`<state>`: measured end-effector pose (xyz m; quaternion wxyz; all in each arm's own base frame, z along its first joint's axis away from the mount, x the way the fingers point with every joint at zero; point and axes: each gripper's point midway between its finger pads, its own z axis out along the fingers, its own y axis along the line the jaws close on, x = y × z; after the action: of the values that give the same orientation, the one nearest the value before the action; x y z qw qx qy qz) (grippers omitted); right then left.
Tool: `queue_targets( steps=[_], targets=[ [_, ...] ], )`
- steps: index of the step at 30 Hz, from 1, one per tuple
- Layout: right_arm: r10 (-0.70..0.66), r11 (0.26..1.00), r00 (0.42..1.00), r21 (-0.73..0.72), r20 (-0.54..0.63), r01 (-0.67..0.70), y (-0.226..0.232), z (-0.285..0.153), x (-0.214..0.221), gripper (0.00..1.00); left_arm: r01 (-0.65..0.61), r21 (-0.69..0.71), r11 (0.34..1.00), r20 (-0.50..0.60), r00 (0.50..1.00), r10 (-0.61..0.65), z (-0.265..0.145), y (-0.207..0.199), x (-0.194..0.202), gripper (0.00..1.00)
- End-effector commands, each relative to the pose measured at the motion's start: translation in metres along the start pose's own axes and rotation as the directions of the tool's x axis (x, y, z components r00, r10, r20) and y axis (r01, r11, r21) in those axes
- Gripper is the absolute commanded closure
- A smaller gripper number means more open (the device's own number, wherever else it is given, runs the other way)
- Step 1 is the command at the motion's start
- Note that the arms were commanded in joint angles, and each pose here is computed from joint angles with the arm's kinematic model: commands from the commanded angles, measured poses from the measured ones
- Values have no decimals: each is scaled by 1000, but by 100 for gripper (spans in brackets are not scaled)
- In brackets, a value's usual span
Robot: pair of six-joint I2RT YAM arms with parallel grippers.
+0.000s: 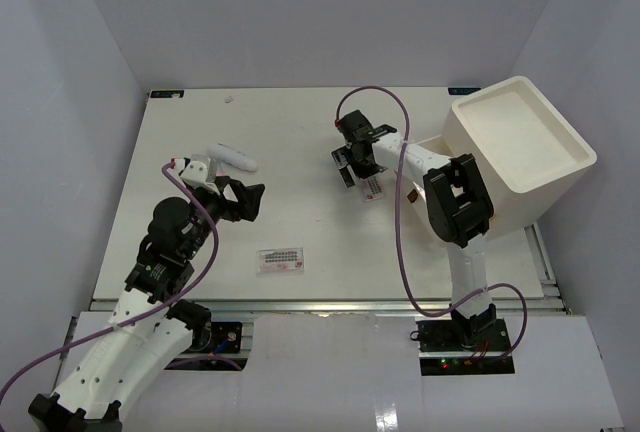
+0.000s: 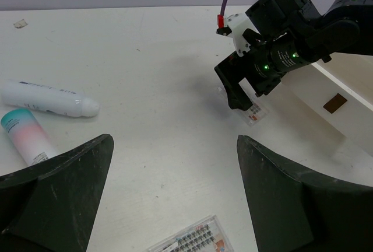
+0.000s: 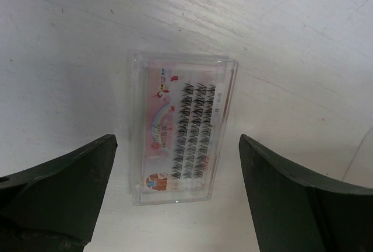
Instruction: Organize the makeup
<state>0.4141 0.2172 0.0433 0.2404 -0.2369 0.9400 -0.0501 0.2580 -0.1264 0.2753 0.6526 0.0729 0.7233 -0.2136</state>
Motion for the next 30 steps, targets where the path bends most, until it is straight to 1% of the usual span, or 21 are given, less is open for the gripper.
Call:
queue_targets(
  steps=[1,12,16,20,21,23,26,30],
  targets=[
    [59,996,998,-58,-17,-60,3,6,-3,9,-9,-12,1000,17,1000,10,-1,2,-3,2],
    [96,988,994,-113,-57,-102,3,14,6,12,-12,-14,1000,19,1000,12,-1,3,-4,2],
    [97,983,992,-148,-75,-107,9,17,11,16,-13,-13,1000,18,1000,13,-1,3,-4,2],
    [92,977,992,-184,-83,-107,15,17,13,22,-12,-13,1000,19,1000,13,-1,2,-4,2],
    [91,976,992,-192,-84,-106,16,17,13,27,-12,-14,1000,19,1000,13,-1,3,-4,2],
    [81,975,993,-199,-85,-97,18,17,14,32,-11,-16,1000,20,1000,11,-1,3,-4,2],
    [65,973,995,-218,-77,-80,20,14,13,44,-12,-15,1000,21,1000,13,-2,3,-4,2],
    [40,963,998,-267,-38,-49,25,1,4,64,-11,-14,1000,22,1000,12,-2,3,-5,2]
  ],
)
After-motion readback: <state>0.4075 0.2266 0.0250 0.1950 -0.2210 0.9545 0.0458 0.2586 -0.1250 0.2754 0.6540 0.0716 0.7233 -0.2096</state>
